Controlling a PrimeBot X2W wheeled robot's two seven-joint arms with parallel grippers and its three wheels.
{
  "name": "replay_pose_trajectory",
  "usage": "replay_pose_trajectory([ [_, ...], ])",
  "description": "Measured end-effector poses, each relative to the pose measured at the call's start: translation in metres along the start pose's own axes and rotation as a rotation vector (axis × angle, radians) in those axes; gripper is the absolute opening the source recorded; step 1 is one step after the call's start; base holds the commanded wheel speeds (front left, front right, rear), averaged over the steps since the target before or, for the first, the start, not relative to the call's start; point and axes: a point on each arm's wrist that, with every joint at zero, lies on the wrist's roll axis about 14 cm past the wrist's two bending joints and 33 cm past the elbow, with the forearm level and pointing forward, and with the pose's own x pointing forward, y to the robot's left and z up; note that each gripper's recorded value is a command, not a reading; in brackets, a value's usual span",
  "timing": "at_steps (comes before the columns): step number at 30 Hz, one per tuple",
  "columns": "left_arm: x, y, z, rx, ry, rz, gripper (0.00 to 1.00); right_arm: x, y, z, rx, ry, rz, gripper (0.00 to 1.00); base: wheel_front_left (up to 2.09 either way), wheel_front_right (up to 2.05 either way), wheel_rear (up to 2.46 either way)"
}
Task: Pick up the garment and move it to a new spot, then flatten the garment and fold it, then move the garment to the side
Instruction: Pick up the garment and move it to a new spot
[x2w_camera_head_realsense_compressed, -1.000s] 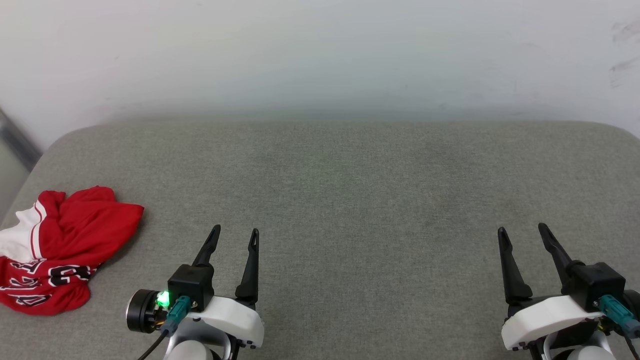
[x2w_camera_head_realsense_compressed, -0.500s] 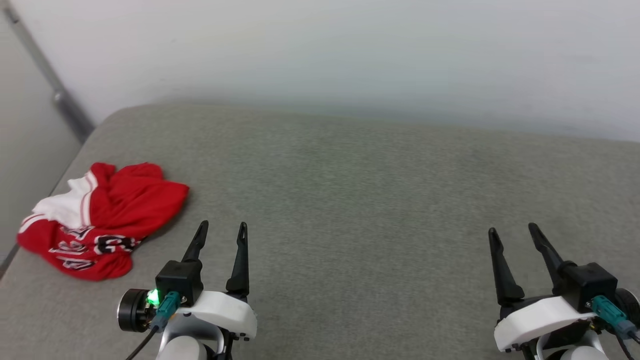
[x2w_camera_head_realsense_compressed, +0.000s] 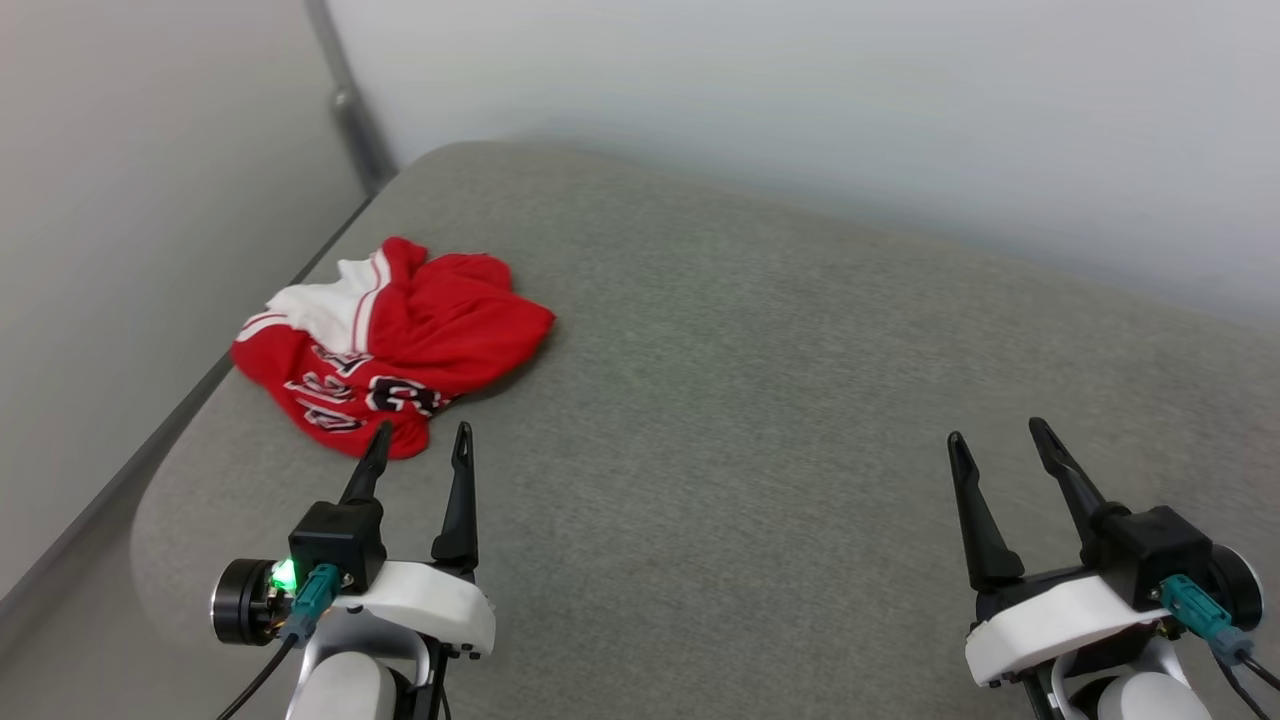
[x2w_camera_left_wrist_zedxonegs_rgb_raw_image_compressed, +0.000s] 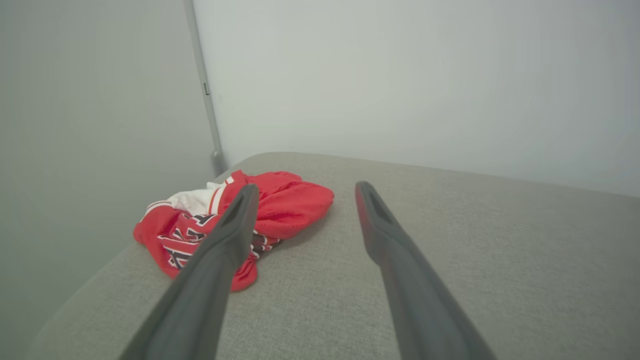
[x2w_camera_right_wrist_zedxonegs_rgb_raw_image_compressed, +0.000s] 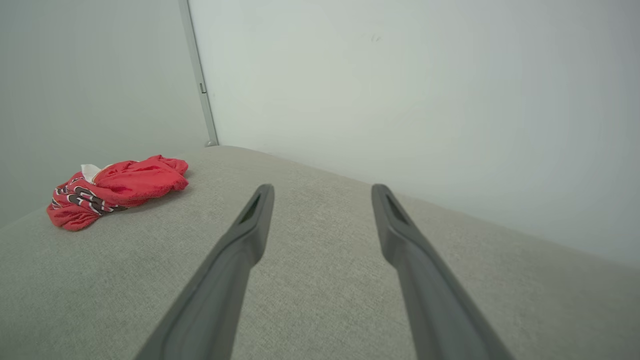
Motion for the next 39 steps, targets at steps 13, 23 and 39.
replay_pose_trajectory([
  [13, -0.015, 0.034, 0.001, 0.017, 0.008, 0.100, 1.00, 0.022, 0.033, -0.001, 0.015, -0.011, 0.105, 1.00, 0.00, 0.00, 0.00],
  [23, 0.037, 0.034, 0.025, 0.046, -0.040, 0.050, 1.00, 0.031, 0.020, -0.007, 0.013, 0.002, 0.079, 1.00, 0.00, 0.00, 0.00],
  [39, 0.155, 0.069, -0.059, 0.128, 0.671, 0.007, 1.00, 0.050, -0.043, -0.066, 0.029, 0.106, -0.025, 1.00, 0.00, 0.00, 0.00],
])
